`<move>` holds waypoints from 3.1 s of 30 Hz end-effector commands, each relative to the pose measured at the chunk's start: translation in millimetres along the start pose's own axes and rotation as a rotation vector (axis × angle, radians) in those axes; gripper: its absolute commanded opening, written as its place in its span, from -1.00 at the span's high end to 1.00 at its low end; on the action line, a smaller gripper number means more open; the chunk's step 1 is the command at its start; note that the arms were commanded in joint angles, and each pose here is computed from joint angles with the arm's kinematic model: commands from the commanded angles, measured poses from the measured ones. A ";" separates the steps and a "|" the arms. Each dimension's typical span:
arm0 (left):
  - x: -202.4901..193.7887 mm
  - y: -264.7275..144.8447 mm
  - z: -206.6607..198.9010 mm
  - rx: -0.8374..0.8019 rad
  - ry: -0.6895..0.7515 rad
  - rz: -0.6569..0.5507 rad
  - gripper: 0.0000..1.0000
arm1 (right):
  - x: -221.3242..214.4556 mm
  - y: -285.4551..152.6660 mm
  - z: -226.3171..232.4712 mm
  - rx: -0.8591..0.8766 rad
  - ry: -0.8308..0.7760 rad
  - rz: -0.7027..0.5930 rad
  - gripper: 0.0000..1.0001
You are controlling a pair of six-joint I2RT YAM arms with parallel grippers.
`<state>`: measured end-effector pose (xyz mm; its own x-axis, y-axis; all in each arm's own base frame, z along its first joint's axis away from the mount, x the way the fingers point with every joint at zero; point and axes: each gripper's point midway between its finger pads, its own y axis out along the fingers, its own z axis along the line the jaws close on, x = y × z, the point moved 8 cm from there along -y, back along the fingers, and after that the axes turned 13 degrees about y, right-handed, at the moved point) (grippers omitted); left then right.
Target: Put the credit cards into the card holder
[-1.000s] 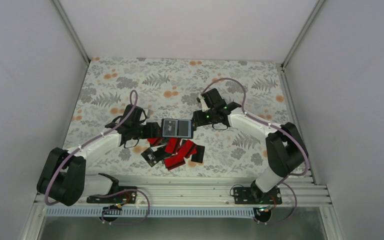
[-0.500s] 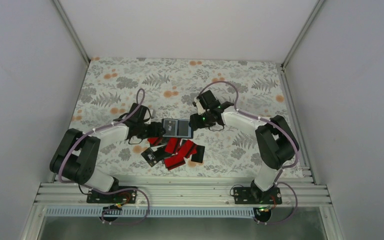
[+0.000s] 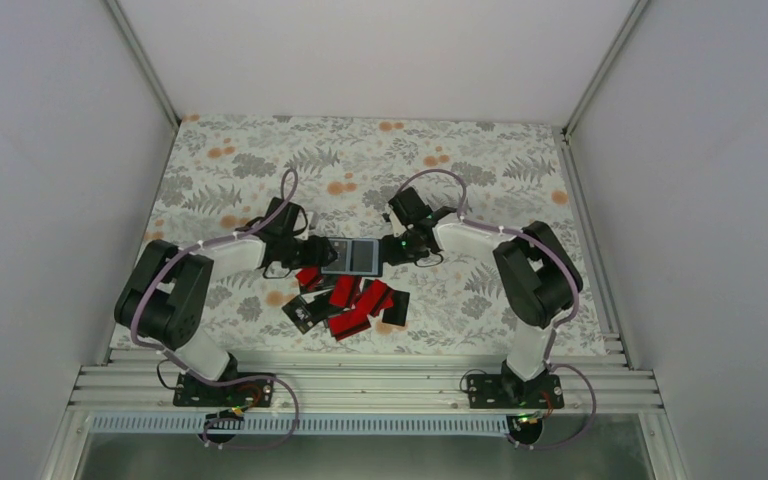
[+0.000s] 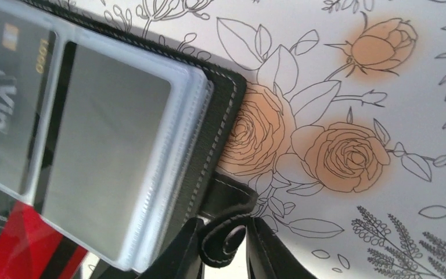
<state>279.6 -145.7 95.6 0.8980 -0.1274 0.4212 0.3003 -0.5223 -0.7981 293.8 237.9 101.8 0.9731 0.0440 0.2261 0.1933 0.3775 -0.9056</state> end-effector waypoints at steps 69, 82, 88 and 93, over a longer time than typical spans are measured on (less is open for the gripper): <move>37.4 -13.8 -71.8 -0.314 0.122 -0.121 -0.25 | 4.4 12.9 2.3 -0.026 -0.013 0.009 0.91; 34.7 2.5 -88.8 -0.363 0.129 -0.093 -0.25 | 5.9 13.4 2.2 -0.032 -0.017 0.004 0.92; 34.4 9.5 -95.5 -0.390 0.125 -0.086 -0.24 | 3.6 13.5 0.1 -0.040 -0.017 0.003 0.92; 37.0 16.1 -100.1 -0.418 0.121 -0.084 -0.24 | 3.2 13.8 -1.3 -0.047 -0.017 -0.001 0.92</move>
<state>277.4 -231.4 133.9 0.8390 -0.1691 0.5172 0.1945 -0.7944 -0.5754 300.4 239.9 91.5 0.9740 0.0450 0.2221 0.1934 0.3463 -0.9180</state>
